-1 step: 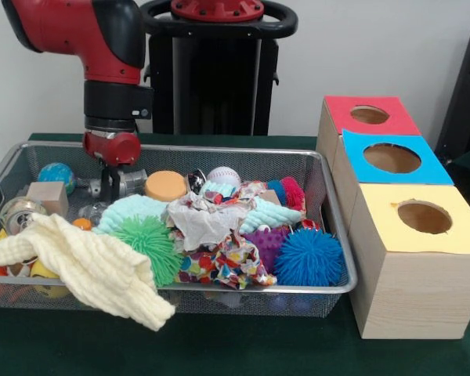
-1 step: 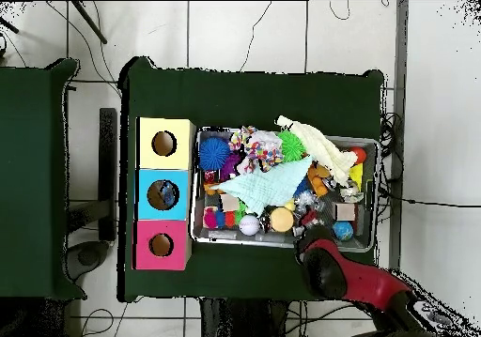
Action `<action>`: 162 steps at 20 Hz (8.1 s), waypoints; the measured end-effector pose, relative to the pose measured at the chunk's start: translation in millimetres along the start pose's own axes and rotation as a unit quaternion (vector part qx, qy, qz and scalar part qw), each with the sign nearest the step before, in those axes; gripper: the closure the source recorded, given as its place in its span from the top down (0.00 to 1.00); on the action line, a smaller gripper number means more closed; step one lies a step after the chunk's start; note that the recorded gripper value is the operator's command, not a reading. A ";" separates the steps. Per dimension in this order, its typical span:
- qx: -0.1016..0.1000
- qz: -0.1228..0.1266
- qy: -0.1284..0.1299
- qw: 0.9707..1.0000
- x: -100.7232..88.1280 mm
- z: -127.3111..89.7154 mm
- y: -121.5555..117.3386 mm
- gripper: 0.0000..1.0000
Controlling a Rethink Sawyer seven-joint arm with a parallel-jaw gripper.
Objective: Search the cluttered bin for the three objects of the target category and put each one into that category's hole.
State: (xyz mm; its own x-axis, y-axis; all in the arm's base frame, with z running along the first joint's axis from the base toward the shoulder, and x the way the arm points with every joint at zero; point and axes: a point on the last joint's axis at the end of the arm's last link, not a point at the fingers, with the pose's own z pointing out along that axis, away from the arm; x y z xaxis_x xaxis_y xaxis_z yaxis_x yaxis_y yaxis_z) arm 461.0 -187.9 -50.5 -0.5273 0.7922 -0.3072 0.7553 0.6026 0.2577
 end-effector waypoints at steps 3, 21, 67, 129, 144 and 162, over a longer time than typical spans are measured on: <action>-0.003 -0.003 -0.002 1.000 1.1 0.3 3.6 0.00; -0.006 -0.005 -0.013 1.000 -8.9 -5.5 7.4 0.00; -0.005 -0.007 0.003 1.000 4.7 -17.9 15.2 1.00; -0.058 -0.023 -0.056 0.996 -0.6 4.9 40.6 0.00; -0.056 -0.039 -0.080 0.994 -30.3 -17.6 55.9 0.00; -0.046 -0.044 -0.096 0.993 -51.0 -37.6 63.2 0.00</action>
State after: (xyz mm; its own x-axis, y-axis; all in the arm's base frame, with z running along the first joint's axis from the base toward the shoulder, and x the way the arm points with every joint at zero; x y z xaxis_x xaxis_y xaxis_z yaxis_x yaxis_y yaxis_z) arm 520.9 -186.5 15.9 -0.4995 0.7077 -0.4996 0.6654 0.6827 0.3018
